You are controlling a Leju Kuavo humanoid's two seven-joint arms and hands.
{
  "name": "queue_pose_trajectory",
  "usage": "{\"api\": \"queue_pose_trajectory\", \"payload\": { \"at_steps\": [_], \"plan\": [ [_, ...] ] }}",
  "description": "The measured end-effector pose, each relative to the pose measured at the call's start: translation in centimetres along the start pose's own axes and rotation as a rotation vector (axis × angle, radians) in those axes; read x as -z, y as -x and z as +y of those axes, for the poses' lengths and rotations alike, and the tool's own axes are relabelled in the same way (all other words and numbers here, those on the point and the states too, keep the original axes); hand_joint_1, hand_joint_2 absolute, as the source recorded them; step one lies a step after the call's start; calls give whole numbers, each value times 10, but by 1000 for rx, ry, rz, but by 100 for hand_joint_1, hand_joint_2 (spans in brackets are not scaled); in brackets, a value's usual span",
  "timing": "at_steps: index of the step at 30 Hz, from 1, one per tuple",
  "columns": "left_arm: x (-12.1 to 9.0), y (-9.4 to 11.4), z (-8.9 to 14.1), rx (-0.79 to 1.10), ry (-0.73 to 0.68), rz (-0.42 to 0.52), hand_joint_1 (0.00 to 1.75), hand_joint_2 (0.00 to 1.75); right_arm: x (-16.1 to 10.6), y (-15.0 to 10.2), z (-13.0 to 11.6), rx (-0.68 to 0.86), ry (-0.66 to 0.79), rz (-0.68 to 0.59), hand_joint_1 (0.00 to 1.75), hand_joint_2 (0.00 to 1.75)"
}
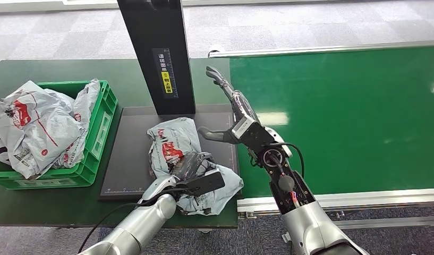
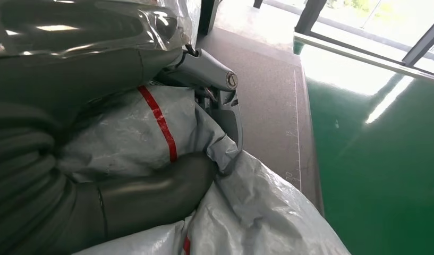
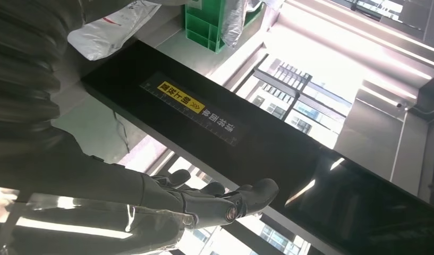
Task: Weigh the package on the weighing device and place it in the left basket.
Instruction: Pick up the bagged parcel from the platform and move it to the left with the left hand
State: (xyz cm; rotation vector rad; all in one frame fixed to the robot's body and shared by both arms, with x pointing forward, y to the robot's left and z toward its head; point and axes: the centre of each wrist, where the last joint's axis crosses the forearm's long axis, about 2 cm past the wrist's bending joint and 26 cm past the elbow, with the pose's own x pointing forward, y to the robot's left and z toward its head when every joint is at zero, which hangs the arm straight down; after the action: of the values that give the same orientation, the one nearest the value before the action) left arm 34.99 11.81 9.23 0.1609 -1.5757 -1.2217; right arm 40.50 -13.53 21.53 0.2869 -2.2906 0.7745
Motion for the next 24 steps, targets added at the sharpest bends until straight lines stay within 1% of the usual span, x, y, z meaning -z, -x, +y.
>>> {"api": "queue_pose_trajectory", "payload": {
  "at_steps": [2,5,8,9,11,13,15,17,22,24],
  "plan": [
    [0,0,0,1,0,-1,165,175,0,0,0,-1,-1,0,0,175],
    [0,0,0,3,-5,-8,161,175,0,0,0,-1,-1,0,0,175],
    [-1,1,-1,-6,-42,-35,170,175,0,0,0,-3,-3,3,0,175],
    [-2,1,-2,-19,-76,-52,175,175,0,0,0,-6,-2,11,0,175],
    [-6,2,-2,-72,-195,-92,175,175,-2,1,-1,2,12,61,0,175],
    [-10,3,2,-144,-345,-129,175,175,-6,5,-3,44,49,149,0,175],
    [-13,3,10,-196,-454,-153,175,175,-12,11,-6,97,88,222,0,175],
    [-16,3,16,-218,-508,-164,175,175,-17,16,-8,122,110,256,0,175],
    [-21,3,20,-235,-565,-173,175,175,-24,22,-8,144,124,296,0,175],
    [-22,3,21,-257,-600,-189,175,175,-26,24,-8,182,134,331,0,175]
  ]
}}
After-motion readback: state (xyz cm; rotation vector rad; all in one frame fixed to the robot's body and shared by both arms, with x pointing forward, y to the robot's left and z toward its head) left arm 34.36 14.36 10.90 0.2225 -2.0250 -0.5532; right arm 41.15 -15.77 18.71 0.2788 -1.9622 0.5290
